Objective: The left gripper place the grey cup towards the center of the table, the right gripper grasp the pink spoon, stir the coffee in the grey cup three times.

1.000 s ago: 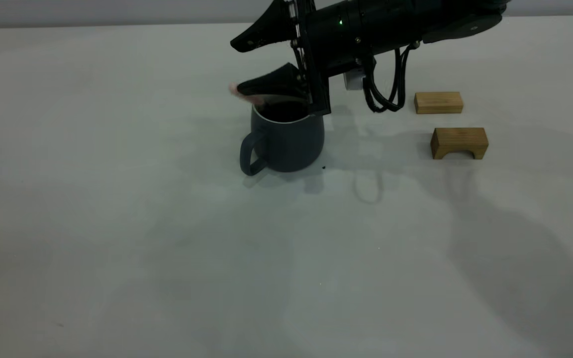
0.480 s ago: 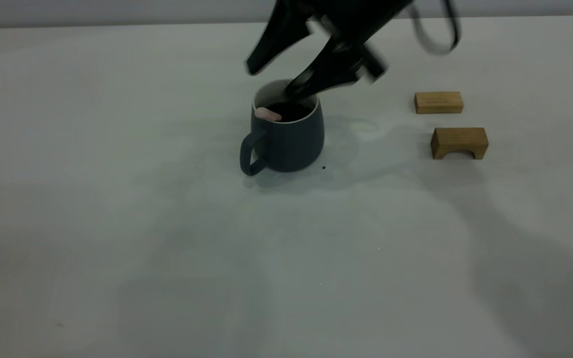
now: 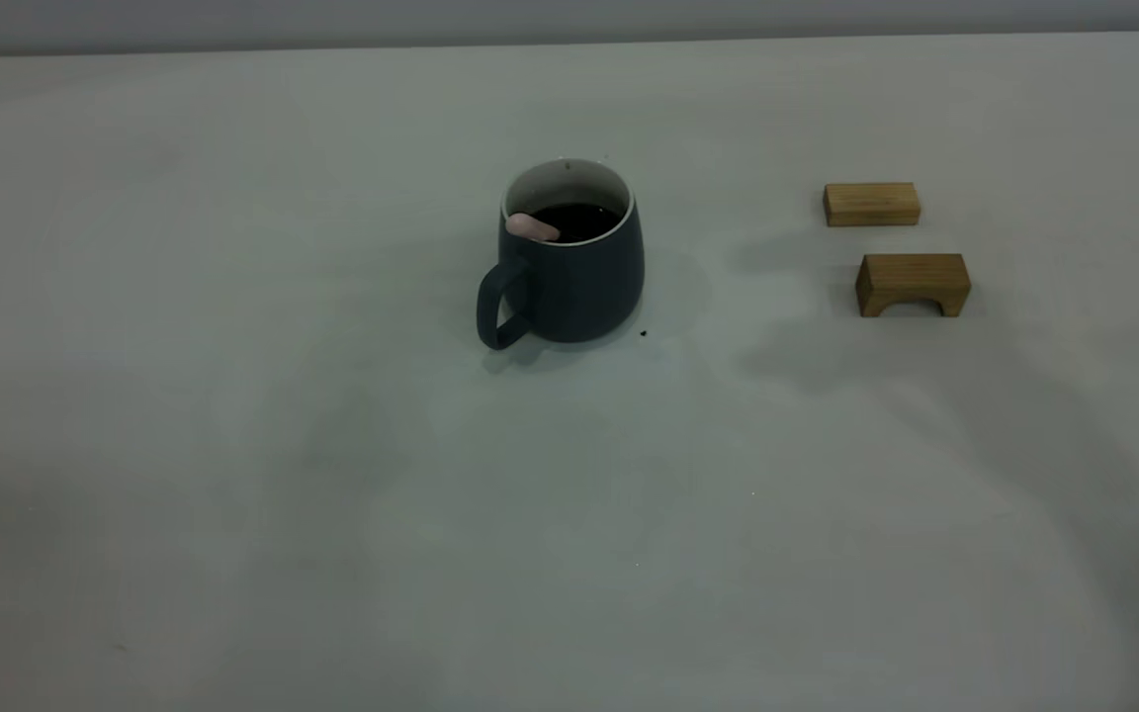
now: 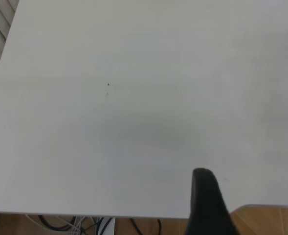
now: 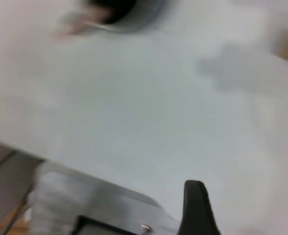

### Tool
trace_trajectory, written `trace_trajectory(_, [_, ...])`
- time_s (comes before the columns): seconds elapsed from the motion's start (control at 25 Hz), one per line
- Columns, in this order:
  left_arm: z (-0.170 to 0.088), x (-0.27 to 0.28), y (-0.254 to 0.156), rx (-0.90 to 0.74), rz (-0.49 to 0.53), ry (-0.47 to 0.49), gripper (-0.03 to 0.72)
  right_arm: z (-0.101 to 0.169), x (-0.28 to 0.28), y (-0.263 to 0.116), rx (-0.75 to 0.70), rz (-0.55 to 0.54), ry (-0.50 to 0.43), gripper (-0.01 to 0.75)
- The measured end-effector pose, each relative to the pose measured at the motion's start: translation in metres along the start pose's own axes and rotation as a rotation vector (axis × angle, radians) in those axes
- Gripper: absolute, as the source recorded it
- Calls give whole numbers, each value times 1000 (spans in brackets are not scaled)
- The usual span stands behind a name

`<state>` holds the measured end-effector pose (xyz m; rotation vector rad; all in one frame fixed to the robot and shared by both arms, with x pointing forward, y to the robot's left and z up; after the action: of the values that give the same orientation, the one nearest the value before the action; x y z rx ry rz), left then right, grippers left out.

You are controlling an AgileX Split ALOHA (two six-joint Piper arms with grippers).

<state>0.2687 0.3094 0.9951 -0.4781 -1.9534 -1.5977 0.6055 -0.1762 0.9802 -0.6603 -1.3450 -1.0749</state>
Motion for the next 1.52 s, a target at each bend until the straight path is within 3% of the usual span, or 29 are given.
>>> trace_trajectory(0.12, [0,0,0,0,0,0,530,-22,26,-14,-44,-13,-124,568])
trace_trajectory(0.36, [0,0,0,0,0,0,530,-26,91,-43,20,-114,-276,568])
trace_trajectory(0.56, [0,0,0,0,0,0,529,-7,141,-85,36,-245,-319,568])
trace_trajectory(0.84, [0,0,0,0,0,0,528,25,183,-188,53,-446,-365,568])
trace_trajectory(1.04, [0,0,0,0,0,0,528,44,180,-268,68,-624,-396,568])
trace_trajectory(1.28, [0,0,0,0,0,0,528,51,146,-333,81,-807,-432,568])
trace_trajectory(1.52, [0,0,0,0,0,0,528,41,106,-336,17,-768,-462,568])
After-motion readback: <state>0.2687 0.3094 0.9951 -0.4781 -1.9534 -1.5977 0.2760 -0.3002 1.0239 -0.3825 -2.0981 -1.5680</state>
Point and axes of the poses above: a point on each arm's last joint axis where the gripper is mounted, x pointing back along that axis away from the gripper, z along the wrist's bending axis when the last joint is at zero, y = z × x, the point moved 6 cm from there along -x, pointing out along that axis toward the gripper, and after that the axes turned 12 degrees about x, right-handed, at the moved point
